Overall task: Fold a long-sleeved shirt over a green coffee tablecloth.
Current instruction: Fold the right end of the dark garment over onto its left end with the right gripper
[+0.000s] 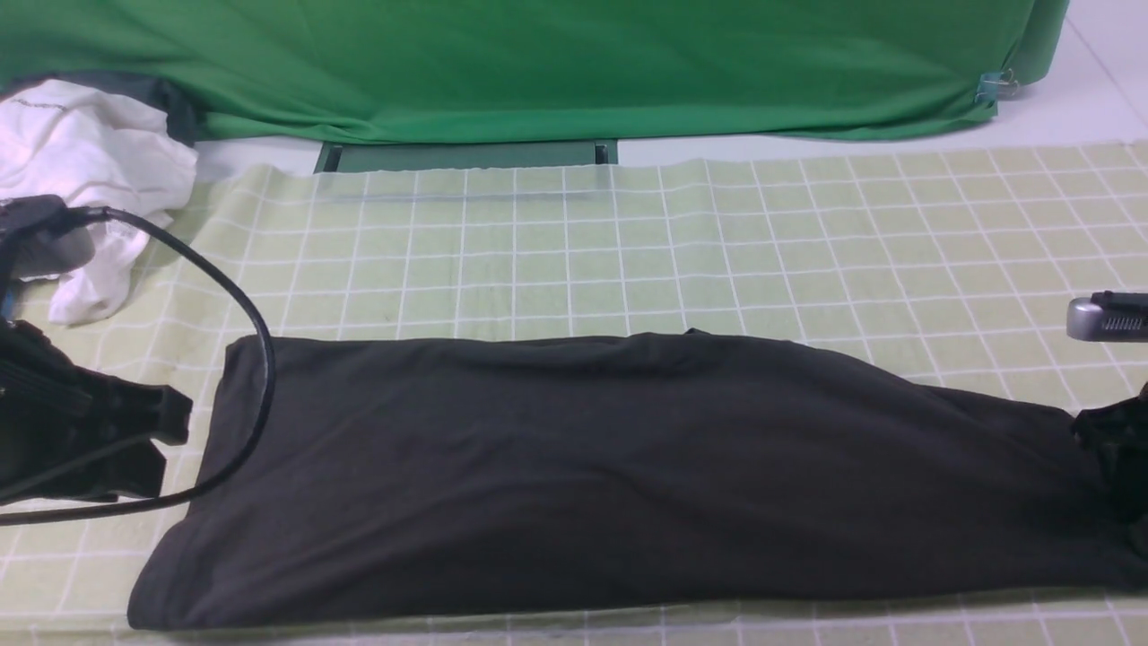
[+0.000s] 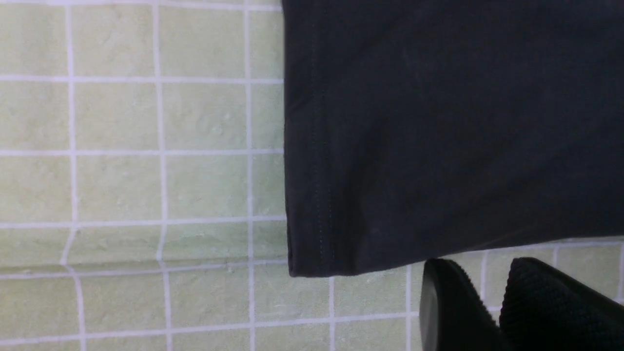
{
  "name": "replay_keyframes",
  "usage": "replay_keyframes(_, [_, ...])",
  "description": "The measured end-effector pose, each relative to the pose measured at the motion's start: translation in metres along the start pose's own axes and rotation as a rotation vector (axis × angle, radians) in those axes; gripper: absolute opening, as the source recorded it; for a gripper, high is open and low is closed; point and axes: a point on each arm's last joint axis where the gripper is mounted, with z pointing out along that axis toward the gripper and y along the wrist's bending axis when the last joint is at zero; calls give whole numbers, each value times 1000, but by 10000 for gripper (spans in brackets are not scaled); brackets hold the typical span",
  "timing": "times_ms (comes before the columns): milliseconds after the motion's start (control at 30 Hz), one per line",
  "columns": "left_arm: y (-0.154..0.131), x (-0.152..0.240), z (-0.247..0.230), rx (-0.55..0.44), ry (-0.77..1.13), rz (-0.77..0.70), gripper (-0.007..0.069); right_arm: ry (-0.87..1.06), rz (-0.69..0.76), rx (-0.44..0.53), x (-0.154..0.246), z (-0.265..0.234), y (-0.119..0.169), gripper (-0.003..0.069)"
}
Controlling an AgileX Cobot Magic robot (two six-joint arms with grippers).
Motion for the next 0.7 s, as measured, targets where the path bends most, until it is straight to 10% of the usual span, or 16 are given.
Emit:
replay_keyframes(400, [-2,0,0,19,-1,13,162,-183,125,29,22,-87,-16,52])
replay_keyframes(700, [-4,-3,0,40,-28,1,169,-370,-40,-140,21,-164,61,52])
